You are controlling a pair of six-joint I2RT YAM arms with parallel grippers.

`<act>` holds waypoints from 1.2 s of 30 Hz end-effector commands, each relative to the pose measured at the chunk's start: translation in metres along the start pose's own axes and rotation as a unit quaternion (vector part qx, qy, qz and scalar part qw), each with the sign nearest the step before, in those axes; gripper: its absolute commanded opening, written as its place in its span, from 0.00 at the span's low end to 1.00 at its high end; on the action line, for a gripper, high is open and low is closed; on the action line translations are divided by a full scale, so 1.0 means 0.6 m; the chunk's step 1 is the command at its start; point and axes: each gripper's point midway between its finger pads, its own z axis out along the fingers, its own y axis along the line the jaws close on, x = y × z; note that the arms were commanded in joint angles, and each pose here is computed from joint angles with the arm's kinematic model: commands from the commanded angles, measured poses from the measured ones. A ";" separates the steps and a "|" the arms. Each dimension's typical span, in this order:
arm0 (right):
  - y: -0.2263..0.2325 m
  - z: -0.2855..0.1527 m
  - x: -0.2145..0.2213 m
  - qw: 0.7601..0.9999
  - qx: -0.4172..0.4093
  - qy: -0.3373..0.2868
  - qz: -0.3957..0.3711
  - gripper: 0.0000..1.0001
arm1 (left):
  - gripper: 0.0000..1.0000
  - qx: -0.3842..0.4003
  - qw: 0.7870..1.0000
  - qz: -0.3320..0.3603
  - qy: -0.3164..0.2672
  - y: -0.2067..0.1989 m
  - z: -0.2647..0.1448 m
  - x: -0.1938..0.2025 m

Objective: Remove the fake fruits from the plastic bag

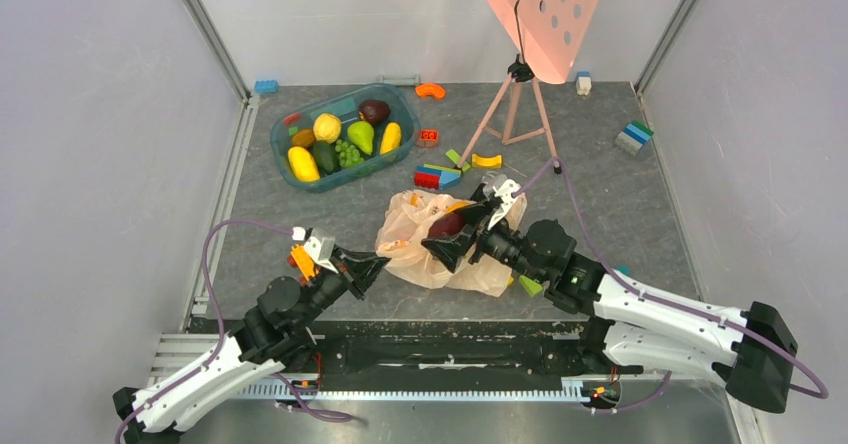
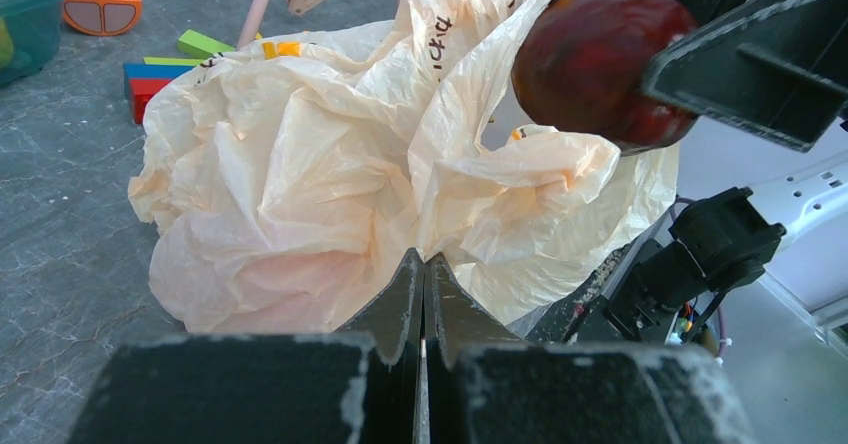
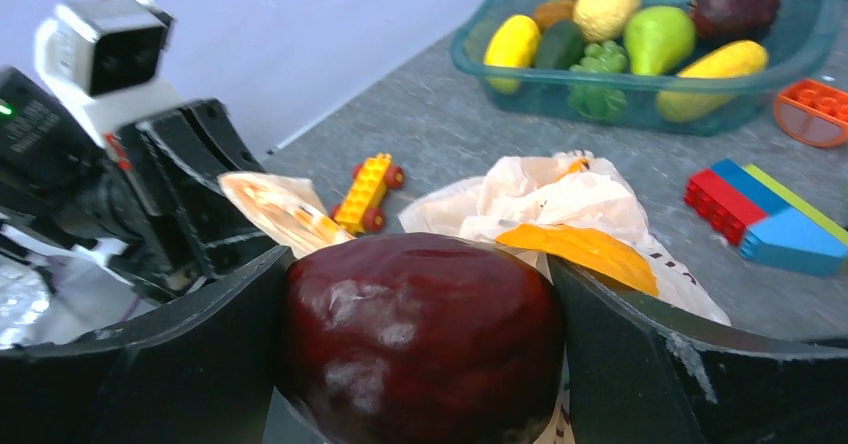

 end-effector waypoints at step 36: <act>0.072 -0.063 0.041 0.986 -0.141 0.079 -0.043 0.60 | 0.02 -0.071 0.993 -0.028 -0.085 0.038 -0.009 -0.059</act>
